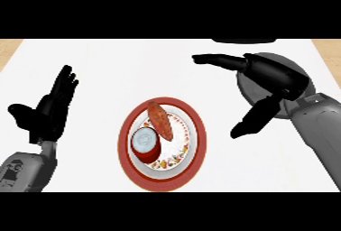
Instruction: Pick the can from the plate and place it in the pan
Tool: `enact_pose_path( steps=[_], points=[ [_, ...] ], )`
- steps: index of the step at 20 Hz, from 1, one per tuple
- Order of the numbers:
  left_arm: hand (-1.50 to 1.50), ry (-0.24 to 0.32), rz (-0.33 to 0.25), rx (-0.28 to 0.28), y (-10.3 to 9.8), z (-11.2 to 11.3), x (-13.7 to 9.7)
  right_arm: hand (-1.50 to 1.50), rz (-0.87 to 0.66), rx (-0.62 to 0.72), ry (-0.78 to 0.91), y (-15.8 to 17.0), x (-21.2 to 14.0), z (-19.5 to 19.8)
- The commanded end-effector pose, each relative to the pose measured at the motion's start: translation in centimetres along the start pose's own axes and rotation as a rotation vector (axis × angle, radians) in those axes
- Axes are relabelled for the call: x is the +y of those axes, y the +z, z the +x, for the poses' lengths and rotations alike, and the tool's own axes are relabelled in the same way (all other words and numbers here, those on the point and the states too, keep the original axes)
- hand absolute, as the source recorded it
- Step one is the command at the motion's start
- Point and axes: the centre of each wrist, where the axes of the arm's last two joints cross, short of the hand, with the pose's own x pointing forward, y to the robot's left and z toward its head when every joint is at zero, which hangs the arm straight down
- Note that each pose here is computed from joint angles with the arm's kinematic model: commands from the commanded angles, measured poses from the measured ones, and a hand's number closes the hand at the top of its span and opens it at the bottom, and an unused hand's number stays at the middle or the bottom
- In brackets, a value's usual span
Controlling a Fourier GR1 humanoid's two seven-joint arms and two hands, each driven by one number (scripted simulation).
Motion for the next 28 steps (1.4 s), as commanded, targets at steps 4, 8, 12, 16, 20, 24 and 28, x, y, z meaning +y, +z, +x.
enact_pose_path(
  steps=[4,8,12,16,20,24,28],
  points=[
    [0.00,0.007,-0.018,-0.002,-0.2,-0.1,-0.9,-1.50,0.085,0.020,0.101,-6.7,0.1,7.2],
    [0.00,0.000,-0.006,0.005,0.7,-1.0,0.4,-1.50,0.070,0.023,0.160,-6.1,-0.2,9.4],
    [0.00,0.008,-0.010,-0.003,-0.3,0.1,-1.1,-1.50,0.137,0.017,0.098,-9.2,1.7,8.9],
    [0.00,0.001,-0.001,0.004,-0.2,0.0,-0.6,-1.50,0.226,-0.026,0.028,-8.4,2.1,10.2],
    [0.00,-0.019,0.011,0.003,0.1,-1.3,0.3,-1.50,0.229,-0.014,0.056,-9.0,5.5,11.7],
    [0.00,-0.004,0.003,-0.007,-0.4,-0.3,2.1,-1.50,0.248,0.088,0.094,-10.3,6.9,10.6],
    [0.00,-0.003,0.004,0.017,-0.6,-1.1,0.1,-1.50,0.239,0.133,0.106,-10.1,8.0,9.8]
  ],
)
